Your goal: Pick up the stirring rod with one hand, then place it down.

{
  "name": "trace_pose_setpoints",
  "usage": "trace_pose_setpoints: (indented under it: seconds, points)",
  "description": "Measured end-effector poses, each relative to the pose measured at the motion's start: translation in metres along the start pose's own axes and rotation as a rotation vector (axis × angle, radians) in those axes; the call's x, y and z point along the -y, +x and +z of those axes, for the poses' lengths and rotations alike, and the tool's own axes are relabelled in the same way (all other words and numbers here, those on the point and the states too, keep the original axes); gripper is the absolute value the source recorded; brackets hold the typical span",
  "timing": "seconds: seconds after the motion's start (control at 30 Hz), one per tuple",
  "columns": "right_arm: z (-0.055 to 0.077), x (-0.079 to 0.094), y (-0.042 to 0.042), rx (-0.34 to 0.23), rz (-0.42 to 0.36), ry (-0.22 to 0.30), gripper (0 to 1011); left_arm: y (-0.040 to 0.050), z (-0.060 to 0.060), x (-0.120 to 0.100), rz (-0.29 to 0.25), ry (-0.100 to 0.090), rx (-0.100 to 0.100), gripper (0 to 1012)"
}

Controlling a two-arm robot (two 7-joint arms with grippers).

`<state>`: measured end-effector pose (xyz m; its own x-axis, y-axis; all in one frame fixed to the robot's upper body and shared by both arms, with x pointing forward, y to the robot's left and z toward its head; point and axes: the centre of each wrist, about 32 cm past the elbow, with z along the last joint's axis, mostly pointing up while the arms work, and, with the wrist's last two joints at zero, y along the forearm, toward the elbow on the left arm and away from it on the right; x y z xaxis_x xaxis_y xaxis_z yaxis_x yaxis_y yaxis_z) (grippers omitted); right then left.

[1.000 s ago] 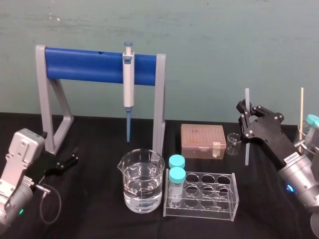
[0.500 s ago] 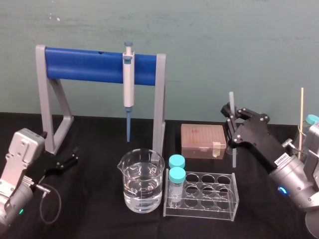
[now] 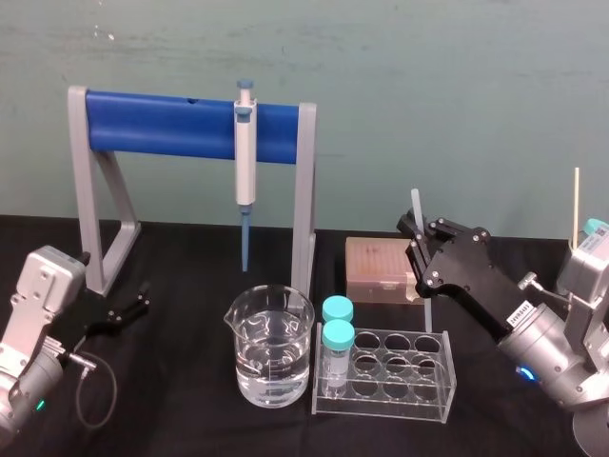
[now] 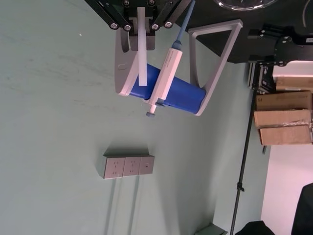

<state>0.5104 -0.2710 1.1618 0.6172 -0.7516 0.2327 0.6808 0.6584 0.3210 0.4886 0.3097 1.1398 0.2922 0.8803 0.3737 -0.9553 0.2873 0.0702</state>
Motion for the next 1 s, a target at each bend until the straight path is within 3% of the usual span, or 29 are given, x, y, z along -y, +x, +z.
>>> trace_pose_setpoints:
  seconds: [1.0]
  points:
    - [-0.0063,0.0012,-0.0049,-0.056,0.005,-0.055,67,0.0000,0.0000,0.0000,0.000,0.000,0.000,1000]
